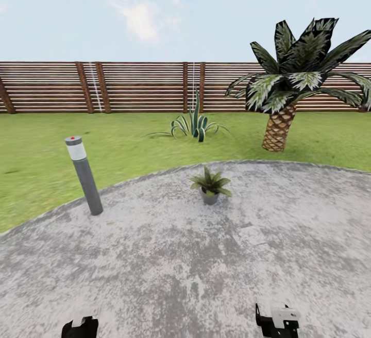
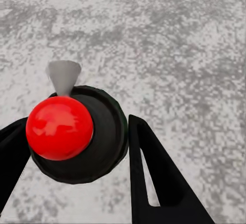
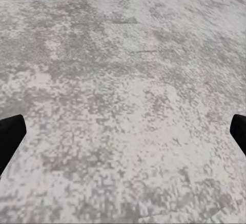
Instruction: Pick up the pesticide atomizer in the garden and spray insectifuge to fully cover both potted plants in the garden.
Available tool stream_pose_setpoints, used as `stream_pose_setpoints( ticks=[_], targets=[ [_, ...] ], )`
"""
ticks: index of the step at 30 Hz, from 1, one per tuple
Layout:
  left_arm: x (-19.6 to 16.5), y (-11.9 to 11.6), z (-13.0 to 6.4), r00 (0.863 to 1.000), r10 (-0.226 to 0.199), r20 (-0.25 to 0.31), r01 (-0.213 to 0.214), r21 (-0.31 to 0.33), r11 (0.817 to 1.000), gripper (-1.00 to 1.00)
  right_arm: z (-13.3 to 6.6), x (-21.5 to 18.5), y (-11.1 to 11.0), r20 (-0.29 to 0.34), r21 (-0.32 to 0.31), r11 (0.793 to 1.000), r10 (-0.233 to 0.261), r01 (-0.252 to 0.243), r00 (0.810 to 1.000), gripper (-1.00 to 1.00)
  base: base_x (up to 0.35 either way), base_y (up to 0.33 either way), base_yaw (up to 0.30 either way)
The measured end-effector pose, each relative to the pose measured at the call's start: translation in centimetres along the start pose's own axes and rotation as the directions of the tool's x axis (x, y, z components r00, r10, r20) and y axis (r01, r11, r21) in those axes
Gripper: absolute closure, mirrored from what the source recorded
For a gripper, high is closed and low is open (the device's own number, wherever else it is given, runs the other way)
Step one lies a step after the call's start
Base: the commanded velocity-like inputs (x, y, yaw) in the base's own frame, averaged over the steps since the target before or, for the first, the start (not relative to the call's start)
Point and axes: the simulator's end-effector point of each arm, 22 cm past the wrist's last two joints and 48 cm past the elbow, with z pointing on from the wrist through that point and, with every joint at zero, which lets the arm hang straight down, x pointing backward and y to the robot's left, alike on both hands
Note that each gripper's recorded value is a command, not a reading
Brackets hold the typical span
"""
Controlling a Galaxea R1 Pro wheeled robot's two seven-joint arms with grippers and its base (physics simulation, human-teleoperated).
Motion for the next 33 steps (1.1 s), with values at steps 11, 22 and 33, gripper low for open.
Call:
stream_pose_setpoints(
  ticks=[11,22,33],
  targets=[
    [-0.03,0.0,0.0,1.0,0.0,0.001,0.0,0.0,1.0,1.0,0.0,0.0,-0.01,0.0,0.001,1.0,0.0,0.0,1.0,-1.0,0.339,0.0,-0.025],
    [-0.02,0.01,0.01,1.0,-0.001,0.0,0.001,0.0,1.0,1.0,0.0,0.02,0.01,-0.001,0.0,1.0,0.0,0.0,1.0,-1.0,0.313,0.169,-0.236],
    [-0.01,0.01,0.01,1.0,0.0,0.0,0.0,0.0,1.0,1.0,0.0,0.01,0.01,0.0,0.0,1.0,0.0,0.0,1.0,-1.0,0.291,0.223,-0.009]
  ],
)
